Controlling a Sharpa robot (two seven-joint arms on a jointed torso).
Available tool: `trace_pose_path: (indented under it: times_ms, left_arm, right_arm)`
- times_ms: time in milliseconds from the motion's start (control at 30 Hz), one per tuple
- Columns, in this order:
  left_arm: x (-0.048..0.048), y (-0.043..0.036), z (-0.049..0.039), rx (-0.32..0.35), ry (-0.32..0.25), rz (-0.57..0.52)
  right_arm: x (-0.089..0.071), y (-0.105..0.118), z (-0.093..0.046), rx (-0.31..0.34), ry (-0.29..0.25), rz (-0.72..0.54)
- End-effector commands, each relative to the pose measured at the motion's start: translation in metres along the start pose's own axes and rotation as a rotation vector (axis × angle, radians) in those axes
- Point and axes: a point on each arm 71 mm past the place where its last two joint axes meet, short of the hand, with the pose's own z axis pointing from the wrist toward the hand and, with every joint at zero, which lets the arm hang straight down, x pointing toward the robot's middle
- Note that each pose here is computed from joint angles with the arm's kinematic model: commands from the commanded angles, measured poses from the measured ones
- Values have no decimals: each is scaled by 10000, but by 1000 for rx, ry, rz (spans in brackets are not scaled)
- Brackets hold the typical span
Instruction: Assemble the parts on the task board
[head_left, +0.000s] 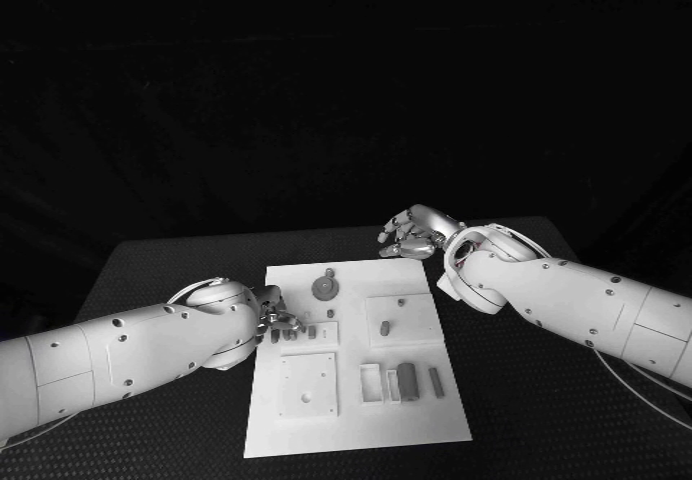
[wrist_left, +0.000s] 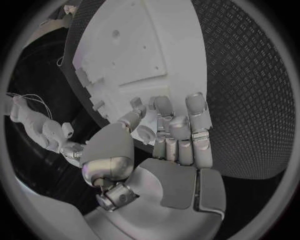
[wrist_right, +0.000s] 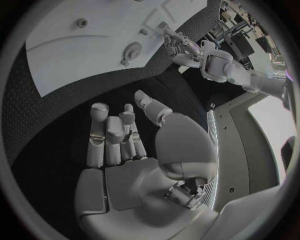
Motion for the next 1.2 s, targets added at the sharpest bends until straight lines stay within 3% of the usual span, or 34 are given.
trace_pose_path:
  times_ms: [33,400,667,833,967,1200]
  left_arm:
    - [10,-3,0,1,16,6]
    - [3,32,-5,5,16,-2]
    - [-31,82,-26,15,12,-145]
    - [-89,91,-32,23,-40,-189]
    - [-207,84,-46,55,-120,-242]
    - [-382,55,-73,179,-239,-388]
  right_arm:
    - [4,6,0,-5,9,-5]
    - [4,2,2,-4,8,-5]
    - [-4,-8,3,0,2,-2]
    - [1,-4,9,-1,2,-1]
    - [-4,-14,8,1,0,-1]
    - [-10,-25,6,4,-1,-1]
